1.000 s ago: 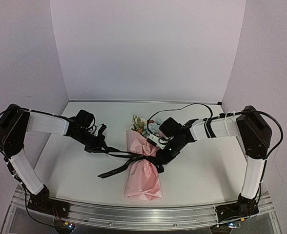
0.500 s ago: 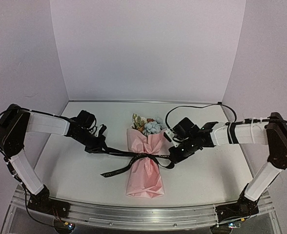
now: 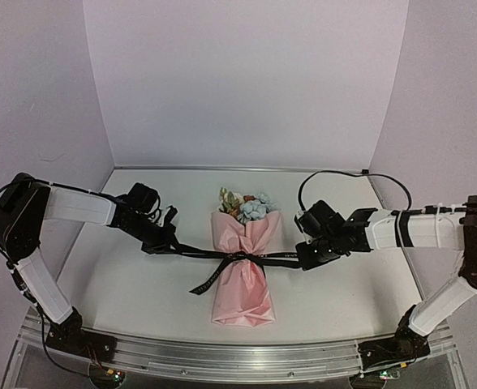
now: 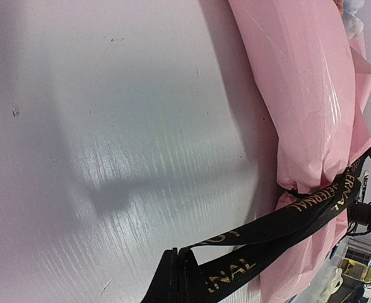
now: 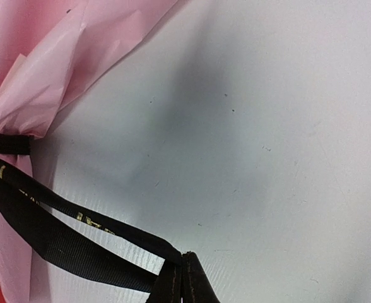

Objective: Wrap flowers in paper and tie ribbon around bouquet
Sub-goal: Tie the ribbon around the folded bouquet.

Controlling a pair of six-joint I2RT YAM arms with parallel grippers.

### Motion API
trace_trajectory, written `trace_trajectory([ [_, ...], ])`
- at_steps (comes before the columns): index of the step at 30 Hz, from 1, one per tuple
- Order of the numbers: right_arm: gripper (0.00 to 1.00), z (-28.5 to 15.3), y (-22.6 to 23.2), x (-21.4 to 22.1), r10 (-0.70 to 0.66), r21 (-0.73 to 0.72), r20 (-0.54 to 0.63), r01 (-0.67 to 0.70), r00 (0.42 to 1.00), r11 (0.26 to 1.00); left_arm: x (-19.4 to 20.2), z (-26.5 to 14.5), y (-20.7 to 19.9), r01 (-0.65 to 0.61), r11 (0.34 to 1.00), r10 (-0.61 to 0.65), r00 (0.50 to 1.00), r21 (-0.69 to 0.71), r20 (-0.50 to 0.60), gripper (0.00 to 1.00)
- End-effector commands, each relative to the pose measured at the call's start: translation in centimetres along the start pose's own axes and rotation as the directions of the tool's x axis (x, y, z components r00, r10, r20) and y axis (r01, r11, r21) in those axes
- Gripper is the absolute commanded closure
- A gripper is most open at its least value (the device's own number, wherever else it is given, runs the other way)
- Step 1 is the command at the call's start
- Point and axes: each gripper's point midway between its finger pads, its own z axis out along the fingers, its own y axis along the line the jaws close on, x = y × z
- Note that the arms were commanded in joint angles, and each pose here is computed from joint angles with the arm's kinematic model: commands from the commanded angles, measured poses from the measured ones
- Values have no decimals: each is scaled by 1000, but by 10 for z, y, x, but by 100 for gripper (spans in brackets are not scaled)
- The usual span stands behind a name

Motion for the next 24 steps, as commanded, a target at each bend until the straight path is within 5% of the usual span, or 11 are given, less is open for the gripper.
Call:
trace_trajectory([
  [1, 100, -7, -47, 23, 16, 207, -43, -7, 999, 978, 0, -5, 31, 50, 993, -48, 999, -105, 26, 100],
  [24, 100, -12, -89, 47, 234, 313, 20, -229, 972, 922, 13, -8, 57, 133, 984, -127, 990, -120, 53, 100],
])
